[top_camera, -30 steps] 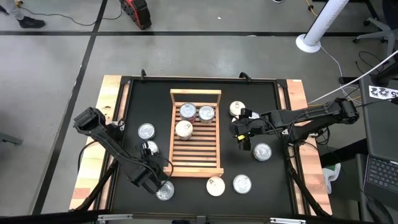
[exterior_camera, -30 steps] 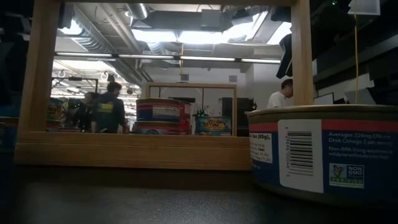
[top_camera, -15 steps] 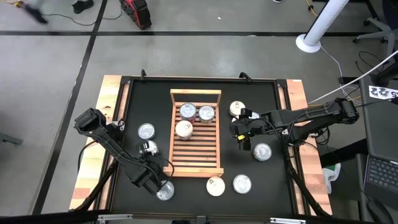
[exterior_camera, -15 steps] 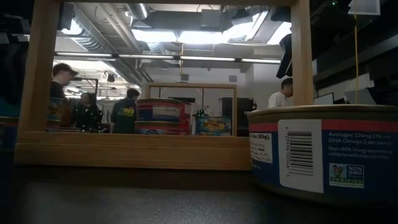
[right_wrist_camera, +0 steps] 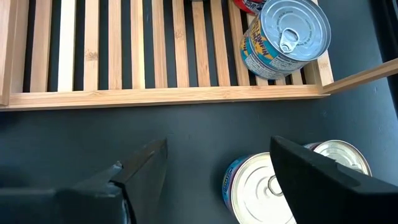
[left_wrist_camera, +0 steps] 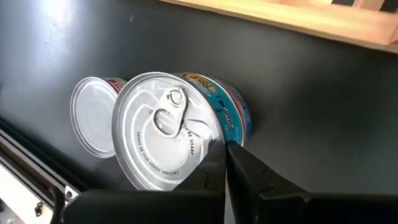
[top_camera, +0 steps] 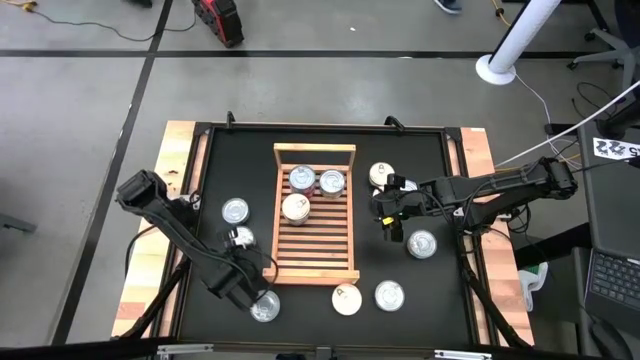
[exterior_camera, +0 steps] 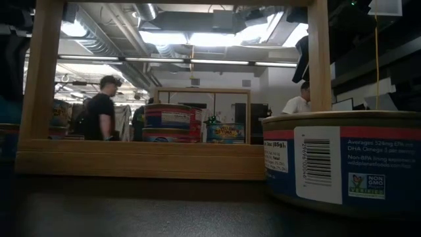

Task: Stack canned seafood by type on shelf
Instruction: Stack the yellow and blue tuna can on top of the other yellow and blue tuna cans on the shelf

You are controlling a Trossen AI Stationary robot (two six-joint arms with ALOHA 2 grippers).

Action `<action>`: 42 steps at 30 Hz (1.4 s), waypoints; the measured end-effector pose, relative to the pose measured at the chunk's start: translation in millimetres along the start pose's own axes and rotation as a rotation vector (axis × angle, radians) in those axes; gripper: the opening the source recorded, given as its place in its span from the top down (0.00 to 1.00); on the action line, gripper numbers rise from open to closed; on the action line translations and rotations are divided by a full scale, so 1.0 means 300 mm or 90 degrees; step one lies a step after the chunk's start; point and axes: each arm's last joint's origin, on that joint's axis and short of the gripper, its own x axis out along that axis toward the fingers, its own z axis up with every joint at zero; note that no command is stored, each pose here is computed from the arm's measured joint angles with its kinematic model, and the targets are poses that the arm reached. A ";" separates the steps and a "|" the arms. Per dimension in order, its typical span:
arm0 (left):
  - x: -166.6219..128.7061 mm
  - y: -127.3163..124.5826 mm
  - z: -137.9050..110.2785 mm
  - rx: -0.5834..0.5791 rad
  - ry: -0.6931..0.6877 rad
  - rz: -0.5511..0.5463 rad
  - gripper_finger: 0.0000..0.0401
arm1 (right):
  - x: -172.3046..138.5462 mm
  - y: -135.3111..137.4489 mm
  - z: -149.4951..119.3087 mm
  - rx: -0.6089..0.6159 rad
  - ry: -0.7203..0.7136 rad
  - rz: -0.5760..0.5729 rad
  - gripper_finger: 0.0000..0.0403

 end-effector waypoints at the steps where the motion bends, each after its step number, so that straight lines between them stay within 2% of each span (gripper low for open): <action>1: -0.004 0.004 0.000 -0.003 -0.002 -0.003 1.00 | 0.000 0.000 0.000 0.000 0.000 0.000 0.30; 11: -0.043 0.044 0.002 -0.029 -0.034 -0.022 1.00 | 0.000 0.000 0.001 0.000 -0.001 0.000 0.30; 16: -0.060 0.070 0.030 -0.030 -0.059 -0.017 1.00 | 0.000 0.000 0.002 0.001 -0.003 0.000 0.30; 32: -0.069 0.173 0.177 0.064 -0.073 0.033 1.00 | 0.000 0.000 0.004 0.002 -0.007 0.001 0.30; 42: -0.072 0.269 0.291 0.113 -0.080 0.054 1.00 | 0.000 0.000 0.004 0.000 -0.007 0.001 0.30</action>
